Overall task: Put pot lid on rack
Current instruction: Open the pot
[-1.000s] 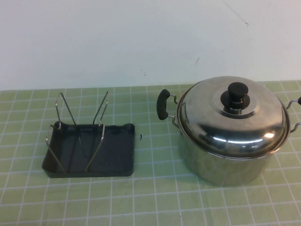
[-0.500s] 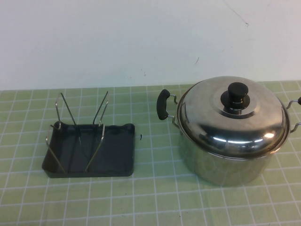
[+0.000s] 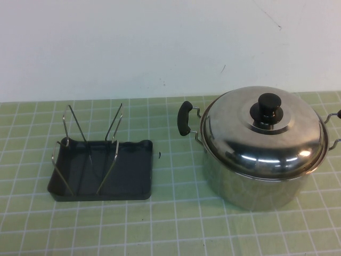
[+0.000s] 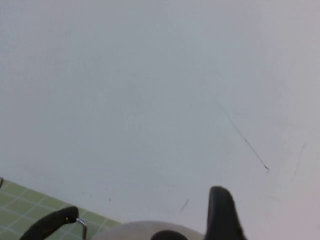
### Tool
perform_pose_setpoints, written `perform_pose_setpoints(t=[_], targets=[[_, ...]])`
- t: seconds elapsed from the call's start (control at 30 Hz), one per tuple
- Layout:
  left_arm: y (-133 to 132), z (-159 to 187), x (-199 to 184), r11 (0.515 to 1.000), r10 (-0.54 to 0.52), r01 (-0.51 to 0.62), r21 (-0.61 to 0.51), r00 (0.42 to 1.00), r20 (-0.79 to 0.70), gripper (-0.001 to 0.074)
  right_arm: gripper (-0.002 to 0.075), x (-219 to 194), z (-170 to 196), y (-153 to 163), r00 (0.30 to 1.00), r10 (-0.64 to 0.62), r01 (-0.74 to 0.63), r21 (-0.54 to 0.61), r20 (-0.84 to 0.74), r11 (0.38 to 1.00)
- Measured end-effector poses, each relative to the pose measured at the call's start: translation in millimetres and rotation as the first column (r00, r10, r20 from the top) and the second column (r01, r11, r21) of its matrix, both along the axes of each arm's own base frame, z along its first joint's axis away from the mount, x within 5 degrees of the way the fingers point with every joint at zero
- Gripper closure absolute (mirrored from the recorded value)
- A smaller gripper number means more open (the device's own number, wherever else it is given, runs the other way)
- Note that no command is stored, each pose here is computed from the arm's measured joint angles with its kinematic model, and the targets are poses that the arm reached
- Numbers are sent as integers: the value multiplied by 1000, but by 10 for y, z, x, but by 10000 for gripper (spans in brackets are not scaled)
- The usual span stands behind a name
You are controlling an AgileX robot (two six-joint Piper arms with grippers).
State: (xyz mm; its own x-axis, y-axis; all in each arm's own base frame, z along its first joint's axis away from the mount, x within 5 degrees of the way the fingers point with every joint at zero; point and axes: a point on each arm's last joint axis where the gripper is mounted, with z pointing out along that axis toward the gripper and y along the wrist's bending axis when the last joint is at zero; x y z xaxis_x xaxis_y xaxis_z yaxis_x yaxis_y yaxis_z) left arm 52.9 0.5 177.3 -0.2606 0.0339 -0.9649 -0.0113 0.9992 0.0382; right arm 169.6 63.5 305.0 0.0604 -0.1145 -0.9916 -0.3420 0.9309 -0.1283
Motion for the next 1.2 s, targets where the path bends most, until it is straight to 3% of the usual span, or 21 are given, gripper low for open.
perform_pose_setpoints(t=[0.17, 0.53, 1.03, 1.2], targets=[[0, 0, 0, 1000, 0, 0, 0, 1000, 0, 739, 298, 466, -275, 234, 997, 43, -43, -13, 64, 999], [0, 0, 0, 1000, 0, 0, 0, 1000, 0, 738, 288, 1165, -752, 590, 992, 125, -125, 45, -1, 991], [0, 0, 0, 1000, 1, -1, -2, 1000, 0, 738, 288, 1388, -967, 654, 989, 94, -92, 30, -110, 995], [0, 0, 0, 1000, 1, -1, -2, 1000, 0, 739, 375, 1386, -987, 654, 987, 93, -91, 22, -130, 996]])
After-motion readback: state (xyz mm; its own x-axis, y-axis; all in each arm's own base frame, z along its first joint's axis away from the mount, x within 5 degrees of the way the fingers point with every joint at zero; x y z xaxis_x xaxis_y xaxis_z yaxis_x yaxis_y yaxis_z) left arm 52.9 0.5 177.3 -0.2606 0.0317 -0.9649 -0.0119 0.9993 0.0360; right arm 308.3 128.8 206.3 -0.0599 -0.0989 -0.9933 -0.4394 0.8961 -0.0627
